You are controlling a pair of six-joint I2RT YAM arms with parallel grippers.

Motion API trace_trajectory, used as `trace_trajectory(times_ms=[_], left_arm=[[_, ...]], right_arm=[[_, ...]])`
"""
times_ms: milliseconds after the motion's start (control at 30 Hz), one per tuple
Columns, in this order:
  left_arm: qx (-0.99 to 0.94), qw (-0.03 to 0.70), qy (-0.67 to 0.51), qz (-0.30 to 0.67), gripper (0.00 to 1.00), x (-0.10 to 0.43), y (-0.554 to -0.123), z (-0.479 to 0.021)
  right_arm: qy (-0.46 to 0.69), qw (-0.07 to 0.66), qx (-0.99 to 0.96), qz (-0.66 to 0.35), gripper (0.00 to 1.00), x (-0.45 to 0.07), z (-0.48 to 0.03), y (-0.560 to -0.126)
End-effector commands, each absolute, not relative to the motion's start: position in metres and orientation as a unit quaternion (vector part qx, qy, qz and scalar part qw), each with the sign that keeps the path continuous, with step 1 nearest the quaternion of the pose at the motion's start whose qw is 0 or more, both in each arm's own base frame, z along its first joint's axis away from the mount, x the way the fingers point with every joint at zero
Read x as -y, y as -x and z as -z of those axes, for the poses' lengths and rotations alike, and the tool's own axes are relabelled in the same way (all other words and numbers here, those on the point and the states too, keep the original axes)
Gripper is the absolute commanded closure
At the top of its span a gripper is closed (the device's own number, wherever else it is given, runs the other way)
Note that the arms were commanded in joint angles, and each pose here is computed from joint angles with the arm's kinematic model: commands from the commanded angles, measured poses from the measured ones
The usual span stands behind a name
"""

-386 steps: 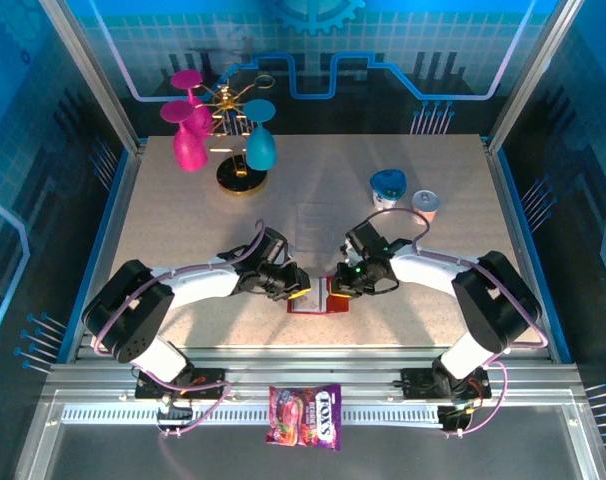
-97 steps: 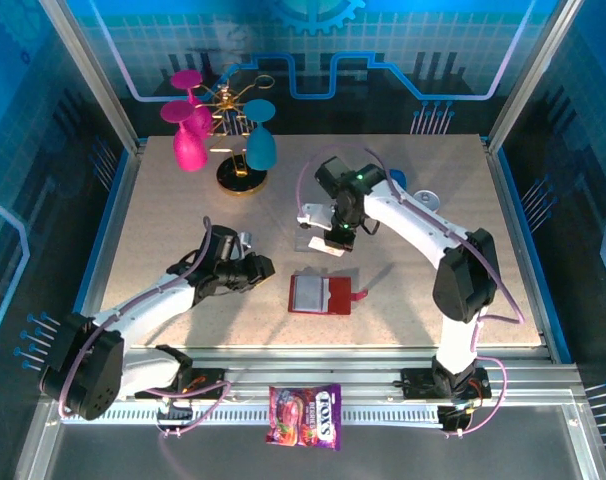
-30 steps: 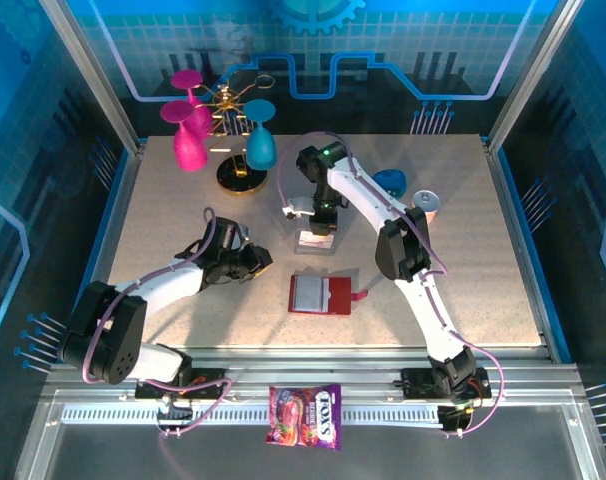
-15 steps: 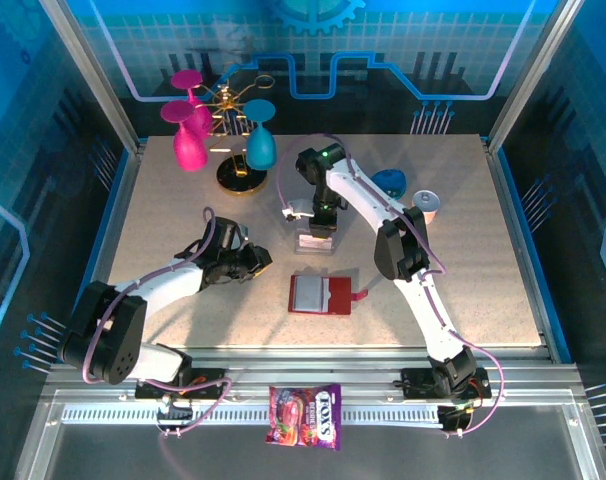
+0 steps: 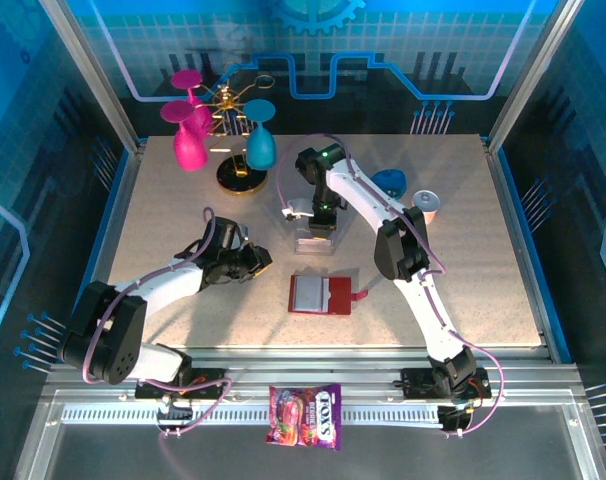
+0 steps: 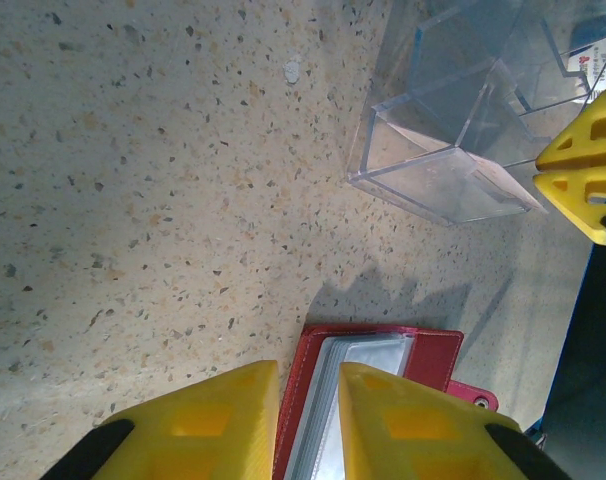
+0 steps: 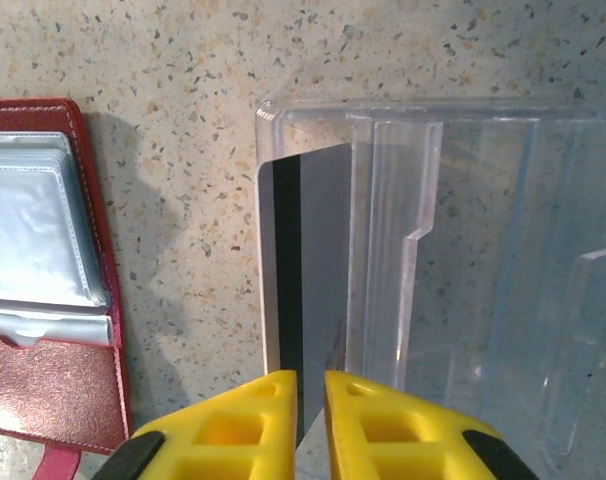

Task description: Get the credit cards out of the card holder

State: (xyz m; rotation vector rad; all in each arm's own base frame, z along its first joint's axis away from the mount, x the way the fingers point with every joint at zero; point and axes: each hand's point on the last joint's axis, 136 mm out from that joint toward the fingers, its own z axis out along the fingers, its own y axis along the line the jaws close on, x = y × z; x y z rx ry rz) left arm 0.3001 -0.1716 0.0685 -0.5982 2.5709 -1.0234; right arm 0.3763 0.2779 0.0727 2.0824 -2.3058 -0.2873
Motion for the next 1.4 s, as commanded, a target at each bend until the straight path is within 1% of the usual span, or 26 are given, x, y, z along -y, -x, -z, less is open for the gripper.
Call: trace_trajectory(times_ms=[0,167,400,600,900,1367], left_arm=[[-0.893,0.154,0.207,0.369,0.76,0.171,-0.300,-0.071],[-0.892,0.155,0.209,0.369,0.76,0.172,-0.301,-0.072],[-0.891,0.155,0.208,0.372,0.76,0.173,-0.302,-0.073],[-0.891,0.154,0.209,0.373,0.76,0.173,-0.303,-0.073],[-0.891,0.150,0.206,0.376,0.77,0.175,-0.302,-0.072],[-0.893,0.144,0.208,0.373,0.77,0.174,-0.299,-0.069]], right_arm=[[-0.669,0.000,0.738,0.086,0.86,-0.281,-0.082,-0.375],[-0.667,-0.002,0.737,0.104,0.84,-0.283,-0.089,-0.370],[-0.665,-0.024,0.742,0.083,0.82,-0.281,-0.101,-0.377],[-0.665,-0.027,0.739,0.106,0.81,-0.286,-0.107,-0.369],[-0.661,0.003,0.741,0.120,0.80,-0.287,-0.085,-0.361],[-0.654,0.018,0.745,0.129,0.80,-0.289,-0.061,-0.360]])
